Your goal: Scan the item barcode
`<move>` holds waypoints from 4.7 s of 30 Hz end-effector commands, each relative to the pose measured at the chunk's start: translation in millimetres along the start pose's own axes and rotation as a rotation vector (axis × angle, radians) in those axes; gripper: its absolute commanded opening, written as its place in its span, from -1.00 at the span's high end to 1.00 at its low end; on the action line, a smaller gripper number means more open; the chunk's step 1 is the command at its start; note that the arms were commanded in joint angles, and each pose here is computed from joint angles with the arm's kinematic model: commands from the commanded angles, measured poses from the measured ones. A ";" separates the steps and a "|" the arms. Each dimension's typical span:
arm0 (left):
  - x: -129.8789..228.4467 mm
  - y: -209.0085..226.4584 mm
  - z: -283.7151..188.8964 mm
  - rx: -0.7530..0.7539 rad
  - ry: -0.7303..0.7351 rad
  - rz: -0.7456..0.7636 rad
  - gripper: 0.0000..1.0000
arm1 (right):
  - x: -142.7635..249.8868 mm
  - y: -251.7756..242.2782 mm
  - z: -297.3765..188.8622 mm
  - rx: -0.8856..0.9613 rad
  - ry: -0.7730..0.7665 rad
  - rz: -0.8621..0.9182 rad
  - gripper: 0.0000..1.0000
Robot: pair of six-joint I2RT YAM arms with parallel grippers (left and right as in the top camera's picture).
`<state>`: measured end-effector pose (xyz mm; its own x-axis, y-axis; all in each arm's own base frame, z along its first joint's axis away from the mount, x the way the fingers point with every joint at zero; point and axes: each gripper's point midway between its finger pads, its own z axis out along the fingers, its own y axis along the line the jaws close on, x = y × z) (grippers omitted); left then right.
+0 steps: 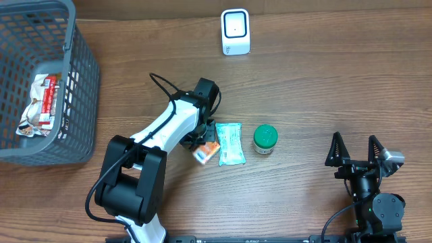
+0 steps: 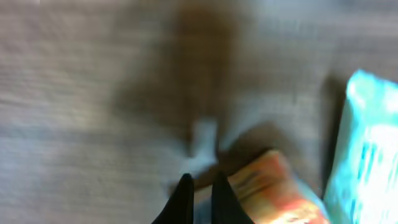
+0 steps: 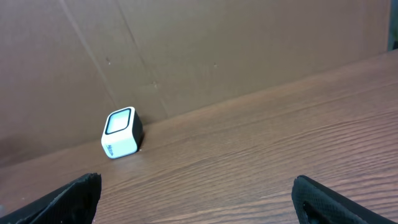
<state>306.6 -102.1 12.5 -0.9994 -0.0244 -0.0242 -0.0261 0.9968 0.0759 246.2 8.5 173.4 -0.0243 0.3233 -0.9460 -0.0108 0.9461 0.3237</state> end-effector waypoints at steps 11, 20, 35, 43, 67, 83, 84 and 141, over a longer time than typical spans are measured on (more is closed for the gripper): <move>11.1 -20.4 -20.1 0.149 0.111 -0.013 0.92 | 2.3 -0.7 0.3 -0.001 0.000 -0.004 -1.00; 7.1 -9.3 -58.6 0.100 0.132 0.095 0.68 | 2.3 -0.7 0.3 -0.001 -0.001 -0.004 -1.00; 32.9 -43.4 -36.8 0.256 0.178 0.280 0.92 | 2.3 -0.7 0.3 -0.001 0.000 -0.003 -1.00; 44.1 -44.8 -12.2 0.254 0.175 0.311 0.74 | 2.3 -0.7 0.3 -0.001 0.000 -0.003 -1.00; 8.8 14.0 8.4 0.076 0.088 -0.238 0.80 | 2.3 -0.7 0.3 -0.001 -0.001 -0.003 -1.00; -23.8 -1.3 -65.9 0.193 0.070 -0.078 0.59 | 2.3 -0.7 0.3 -0.001 0.000 -0.003 -1.00; -18.2 3.8 -65.2 0.167 0.089 -0.063 0.59 | 2.3 -0.7 0.3 -0.001 -0.001 -0.003 -1.00; 13.0 -24.8 -9.0 0.227 0.069 -0.021 0.90 | 2.3 -0.7 0.3 -0.001 0.000 -0.004 -1.00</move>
<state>284.8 -125.3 5.2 -0.9951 -0.0451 0.0882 -0.0557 0.9910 -0.1216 246.2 8.5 173.4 -0.0243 0.3237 -0.9458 -0.0108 0.9460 0.3240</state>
